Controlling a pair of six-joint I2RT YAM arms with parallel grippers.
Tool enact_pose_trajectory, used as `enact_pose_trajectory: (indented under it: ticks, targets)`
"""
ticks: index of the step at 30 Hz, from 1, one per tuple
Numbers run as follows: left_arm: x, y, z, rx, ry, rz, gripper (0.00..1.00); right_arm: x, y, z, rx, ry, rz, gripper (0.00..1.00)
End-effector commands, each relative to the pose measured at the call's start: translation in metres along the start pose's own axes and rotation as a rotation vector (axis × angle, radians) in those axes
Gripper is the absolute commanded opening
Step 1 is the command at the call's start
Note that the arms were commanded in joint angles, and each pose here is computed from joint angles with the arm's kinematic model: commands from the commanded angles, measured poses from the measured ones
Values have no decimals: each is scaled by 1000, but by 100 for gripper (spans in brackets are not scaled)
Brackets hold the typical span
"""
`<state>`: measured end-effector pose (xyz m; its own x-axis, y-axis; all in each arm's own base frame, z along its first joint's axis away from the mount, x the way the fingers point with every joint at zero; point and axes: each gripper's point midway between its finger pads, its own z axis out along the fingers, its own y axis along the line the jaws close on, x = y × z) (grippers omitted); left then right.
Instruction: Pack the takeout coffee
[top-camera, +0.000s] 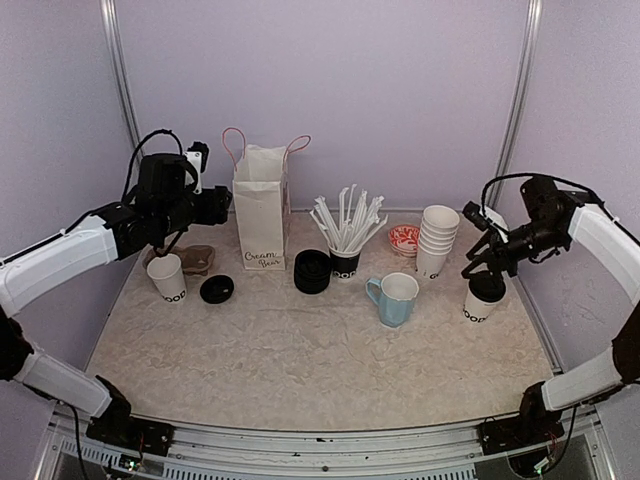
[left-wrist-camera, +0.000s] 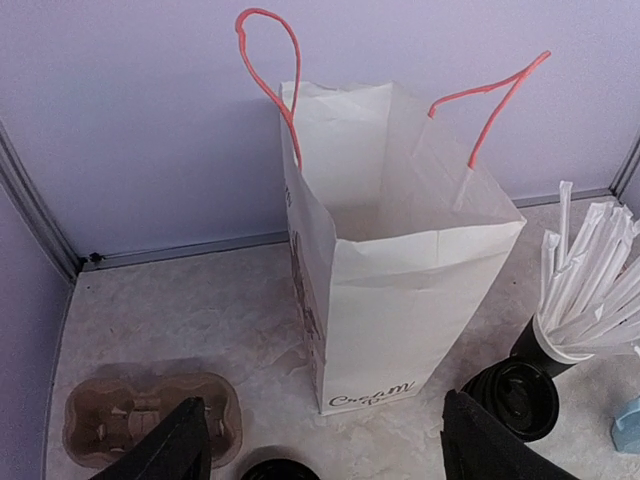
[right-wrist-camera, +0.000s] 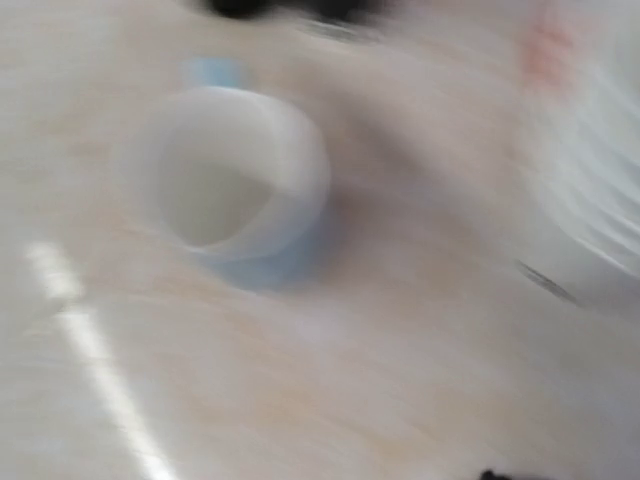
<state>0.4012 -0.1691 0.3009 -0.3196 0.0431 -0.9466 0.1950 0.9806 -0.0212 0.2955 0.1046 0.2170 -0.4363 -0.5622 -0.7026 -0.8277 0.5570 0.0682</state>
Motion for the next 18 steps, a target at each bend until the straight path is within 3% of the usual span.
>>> enact_pose_trajectory:
  ticks: [1, 6, 9, 13, 18]
  targets:
    - [7, 5, -9, -180, 73, 119, 78, -13, 95, 12, -395, -95, -162, 10]
    - [24, 19, -17, -177, 159, 59, 84, -20, 145, 25, -488, -116, -342, 56]
    - [44, 40, -22, -174, 250, -6, 83, -31, 153, 26, -480, -171, -390, 78]
    - [70, 73, -27, -200, 369, -76, 82, -41, 151, 32, -439, -247, -418, 93]
    - [102, 108, -27, -268, 502, -122, 87, -38, 135, 60, -371, -295, -349, 95]
